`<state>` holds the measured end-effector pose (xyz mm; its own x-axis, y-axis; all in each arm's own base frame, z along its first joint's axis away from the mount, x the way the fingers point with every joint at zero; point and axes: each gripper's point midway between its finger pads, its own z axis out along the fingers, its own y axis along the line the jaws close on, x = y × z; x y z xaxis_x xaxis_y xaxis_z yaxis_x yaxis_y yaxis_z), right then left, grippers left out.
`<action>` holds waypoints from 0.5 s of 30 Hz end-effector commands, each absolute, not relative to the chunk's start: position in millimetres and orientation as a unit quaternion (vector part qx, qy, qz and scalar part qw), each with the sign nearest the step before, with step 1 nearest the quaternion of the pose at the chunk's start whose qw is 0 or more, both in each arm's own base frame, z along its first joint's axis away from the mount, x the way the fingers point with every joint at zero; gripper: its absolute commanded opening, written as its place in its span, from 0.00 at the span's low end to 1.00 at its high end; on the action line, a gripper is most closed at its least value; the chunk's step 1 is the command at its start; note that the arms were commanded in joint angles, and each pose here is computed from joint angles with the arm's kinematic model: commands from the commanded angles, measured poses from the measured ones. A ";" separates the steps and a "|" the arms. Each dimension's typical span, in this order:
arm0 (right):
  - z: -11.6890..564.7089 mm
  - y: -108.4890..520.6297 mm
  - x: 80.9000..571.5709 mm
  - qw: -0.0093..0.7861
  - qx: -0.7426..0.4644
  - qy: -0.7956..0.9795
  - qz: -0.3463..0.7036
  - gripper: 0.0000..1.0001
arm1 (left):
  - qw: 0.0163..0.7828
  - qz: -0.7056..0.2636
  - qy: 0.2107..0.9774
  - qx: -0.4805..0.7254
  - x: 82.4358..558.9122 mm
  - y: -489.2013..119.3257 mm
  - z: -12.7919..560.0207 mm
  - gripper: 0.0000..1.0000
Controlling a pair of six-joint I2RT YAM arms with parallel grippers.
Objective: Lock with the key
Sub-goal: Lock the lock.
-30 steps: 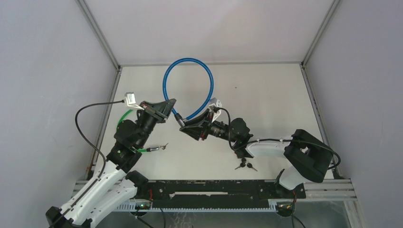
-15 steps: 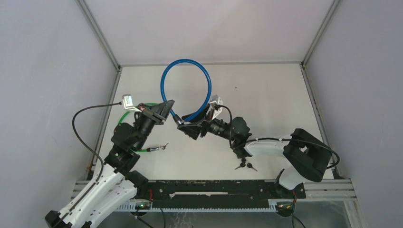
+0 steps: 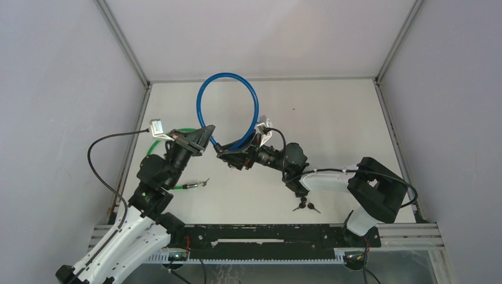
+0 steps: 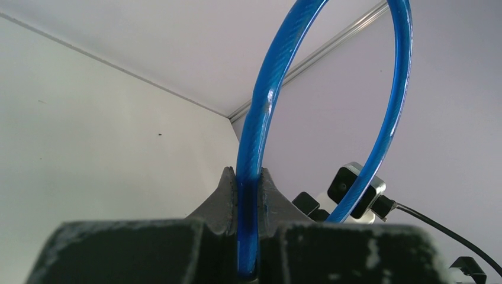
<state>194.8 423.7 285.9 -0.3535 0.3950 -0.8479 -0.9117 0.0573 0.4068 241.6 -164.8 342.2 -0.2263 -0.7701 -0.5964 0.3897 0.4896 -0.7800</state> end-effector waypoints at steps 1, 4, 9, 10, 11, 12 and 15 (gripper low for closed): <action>299.3 429.8 186.2 0.508 -0.260 0.496 0.655 0.48 | 0.615 -0.510 0.580 -0.157 235.1 -161.5 363.4 0.00; 297.1 431.1 186.6 0.506 -0.259 0.499 0.655 0.44 | 0.614 -0.514 0.577 -0.161 234.7 -161.1 363.2 0.00; 295.8 431.0 186.2 0.499 -0.258 0.500 0.659 0.31 | 0.614 -0.516 0.573 -0.165 234.2 -159.8 363.6 0.00; 295.0 430.7 186.9 0.495 -0.255 0.504 0.661 0.45 | 0.615 -0.516 0.573 -0.166 234.2 -159.2 363.5 0.00; 294.3 429.9 187.2 0.492 -0.254 0.507 0.661 0.54 | 0.616 -0.515 0.572 -0.169 234.6 -157.9 363.7 0.00; 293.6 428.4 187.7 0.490 -0.250 0.511 0.661 0.59 | 0.618 -0.513 0.571 -0.172 235.0 -156.4 363.4 0.00; 293.4 418.1 188.9 0.493 -0.232 0.519 0.658 0.76 | 0.620 -0.510 0.568 -0.180 235.8 -153.2 363.3 0.00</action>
